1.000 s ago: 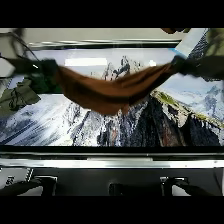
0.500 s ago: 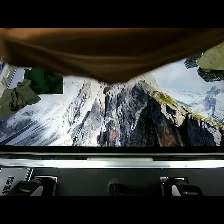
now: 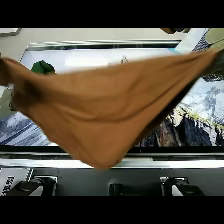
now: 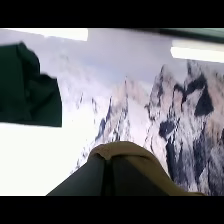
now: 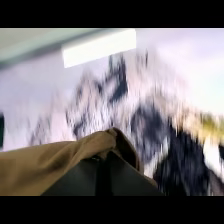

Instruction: Fold the clothes and pants, and hang the long-sleeved shirts on hangers.

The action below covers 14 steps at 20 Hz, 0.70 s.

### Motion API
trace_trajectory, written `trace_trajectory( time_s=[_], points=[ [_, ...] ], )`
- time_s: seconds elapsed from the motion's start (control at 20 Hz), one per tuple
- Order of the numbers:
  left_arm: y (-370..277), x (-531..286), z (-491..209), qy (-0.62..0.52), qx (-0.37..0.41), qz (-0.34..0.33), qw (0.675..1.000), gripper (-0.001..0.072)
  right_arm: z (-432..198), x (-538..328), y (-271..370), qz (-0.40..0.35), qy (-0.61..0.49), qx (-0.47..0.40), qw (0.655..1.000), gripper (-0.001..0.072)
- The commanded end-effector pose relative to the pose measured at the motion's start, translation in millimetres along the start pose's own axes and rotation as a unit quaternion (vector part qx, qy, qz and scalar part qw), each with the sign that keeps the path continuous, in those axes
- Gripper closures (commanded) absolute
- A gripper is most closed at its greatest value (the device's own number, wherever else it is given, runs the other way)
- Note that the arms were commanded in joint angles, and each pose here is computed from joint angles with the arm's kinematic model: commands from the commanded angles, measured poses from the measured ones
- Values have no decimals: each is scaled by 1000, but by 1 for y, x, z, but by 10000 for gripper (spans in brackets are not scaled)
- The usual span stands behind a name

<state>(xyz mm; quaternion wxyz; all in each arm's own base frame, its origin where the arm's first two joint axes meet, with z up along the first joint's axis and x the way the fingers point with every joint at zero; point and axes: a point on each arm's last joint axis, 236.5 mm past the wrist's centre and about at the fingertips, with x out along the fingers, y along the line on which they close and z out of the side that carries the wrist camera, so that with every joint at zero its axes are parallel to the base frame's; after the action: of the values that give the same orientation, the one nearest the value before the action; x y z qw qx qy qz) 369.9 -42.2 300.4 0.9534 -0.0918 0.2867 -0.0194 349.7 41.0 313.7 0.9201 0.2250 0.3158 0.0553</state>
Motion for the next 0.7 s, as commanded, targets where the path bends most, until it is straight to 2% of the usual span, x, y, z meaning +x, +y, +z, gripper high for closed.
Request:
trace_trajectory(
  time_s=[0.0, 0.1, 0.3, 0.55, 0.6, 0.65],
  points=[
    [10, 104, -105, 184, -13, 17, 983, 689, -83, 94, -42, -36, 248, 66, 966, 679],
    [17, 158, -172, 279, -25, 27, 960, 689, -103, 162, -74, -50, 298, 78, 950, 679],
    [32, 234, -270, 398, -44, 49, 915, 689, -133, 279, -124, -66, 303, 136, 941, 680],
    [33, 264, -305, 420, -63, 47, 904, 686, -144, 331, -139, -57, 280, 185, 940, 680],
    [33, 262, -302, 420, -66, 46, 904, 614, -142, 331, -139, -56, 277, 185, 941, 680],
    [35, 258, -297, 422, -68, 47, 903, 390, -143, 331, -139, -56, 278, 184, 941, 680]
  ],
)
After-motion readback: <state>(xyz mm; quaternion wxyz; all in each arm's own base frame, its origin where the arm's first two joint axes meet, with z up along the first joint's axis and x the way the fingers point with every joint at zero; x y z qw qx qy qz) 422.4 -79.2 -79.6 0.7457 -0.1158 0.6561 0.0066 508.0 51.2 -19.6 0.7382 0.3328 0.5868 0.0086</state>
